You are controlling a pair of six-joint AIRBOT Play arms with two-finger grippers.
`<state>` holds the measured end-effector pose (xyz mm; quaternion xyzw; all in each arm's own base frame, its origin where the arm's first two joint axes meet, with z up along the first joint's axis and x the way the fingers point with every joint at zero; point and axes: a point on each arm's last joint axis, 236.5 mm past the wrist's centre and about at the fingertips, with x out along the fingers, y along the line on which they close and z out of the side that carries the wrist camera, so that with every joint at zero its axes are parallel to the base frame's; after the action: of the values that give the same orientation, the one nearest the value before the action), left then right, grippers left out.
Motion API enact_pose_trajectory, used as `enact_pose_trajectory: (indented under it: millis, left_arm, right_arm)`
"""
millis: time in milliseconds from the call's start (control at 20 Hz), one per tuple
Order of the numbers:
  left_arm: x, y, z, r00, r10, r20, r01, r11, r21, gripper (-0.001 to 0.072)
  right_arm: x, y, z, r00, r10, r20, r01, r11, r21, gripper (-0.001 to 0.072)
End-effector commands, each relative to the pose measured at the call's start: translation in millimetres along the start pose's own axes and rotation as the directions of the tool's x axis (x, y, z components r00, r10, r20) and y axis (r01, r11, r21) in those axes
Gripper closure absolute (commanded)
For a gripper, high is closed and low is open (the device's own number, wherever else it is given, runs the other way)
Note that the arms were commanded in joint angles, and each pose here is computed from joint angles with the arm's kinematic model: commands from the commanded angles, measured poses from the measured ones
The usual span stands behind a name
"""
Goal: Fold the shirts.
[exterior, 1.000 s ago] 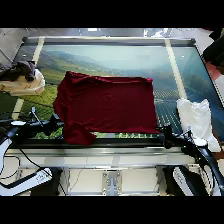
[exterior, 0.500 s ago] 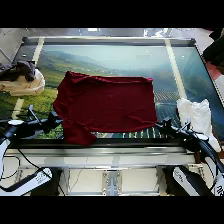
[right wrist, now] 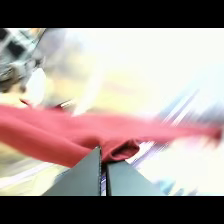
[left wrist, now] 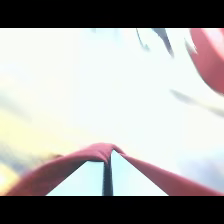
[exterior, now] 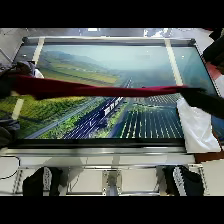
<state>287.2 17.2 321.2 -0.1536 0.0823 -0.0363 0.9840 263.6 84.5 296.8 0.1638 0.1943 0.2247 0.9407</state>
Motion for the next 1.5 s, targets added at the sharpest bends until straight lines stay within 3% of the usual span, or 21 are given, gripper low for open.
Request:
enact_pose_trajectory:
  millis: [0,100,300,450,600,700,800,950,1050,1150,1300,1450]
  left_arm:
    - [-103.2,-34.3,83.0,0.941,0.234,0.243,-0.290,0.928,0.233,0.0700]
    - [-121.0,-60.6,115.3,0.936,0.205,0.288,-0.290,0.909,0.297,0.0700]
    - [-69.3,-79.7,125.4,0.986,-0.021,0.166,-0.018,0.973,0.229,0.0699]
    - [-0.6,-70.4,94.7,0.969,-0.241,-0.051,0.244,0.967,0.068,0.0700]
    - [76.5,-57.1,-1.8,0.846,-0.324,-0.422,0.340,0.939,-0.040,0.0699]
    - [122.0,-40.6,-85.7,0.715,-0.234,-0.658,0.311,0.951,-0.001,0.0699]
    - [161.2,-4.7,-159.7,0.590,-0.059,-0.805,0.222,0.971,0.091,0.0698]
    - [217.1,43.4,-247.4,0.465,0.092,-0.880,0.174,0.966,0.193,0.0698]
    - [253.9,71.5,-284.4,0.473,0.143,-0.870,0.111,0.969,0.220,0.0698]
    - [282.8,86.8,-294.4,0.534,0.165,-0.830,0.041,0.975,0.220,0.0698]
    - [294.5,86.9,-283.9,0.586,0.168,-0.793,0.036,0.972,0.232,0.0696]
    - [275.3,78.3,-271.4,0.559,0.162,-0.813,0.048,0.973,0.226,0.0697]
  right_arm:
    - [-95.2,70.0,72.2,0.958,-0.154,0.242,0.226,0.924,-0.308,0.0701]
    - [-119.0,85.3,103.8,0.933,-0.184,0.310,0.298,0.879,-0.373,0.0701]
    - [-89.0,47.3,125.7,0.948,-0.213,0.238,0.286,0.898,-0.334,0.0700]
    - [-35.1,-12.1,127.5,0.971,-0.216,0.101,0.235,0.943,-0.237,0.0701]
    - [35.3,-74.5,88.7,0.978,-0.148,-0.144,0.137,0.987,-0.085,0.0701]
    - [85.4,-109.2,43.0,0.943,-0.112,-0.313,0.110,0.994,-0.025,0.0701]
    - [133.8,-142.3,-21.7,0.864,-0.107,-0.493,0.119,0.993,-0.007,0.0700]
    - [200.3,-195.7,-106.0,0.770,-0.146,-0.621,0.191,0.982,0.005,0.0701]
    - [239.5,-226.5,-126.6,0.778,-0.172,-0.604,0.250,0.967,0.047,0.0701]
    - [265.9,-252.4,-118.1,0.817,-0.220,-0.534,0.308,0.948,0.082,0.0701]
    - [275.2,-256.1,-91.6,0.844,-0.239,-0.480,0.303,0.951,0.060,0.0700]
    - [263.0,-237.2,-82.7,0.829,-0.202,-0.521,0.264,0.963,0.046,0.0701]
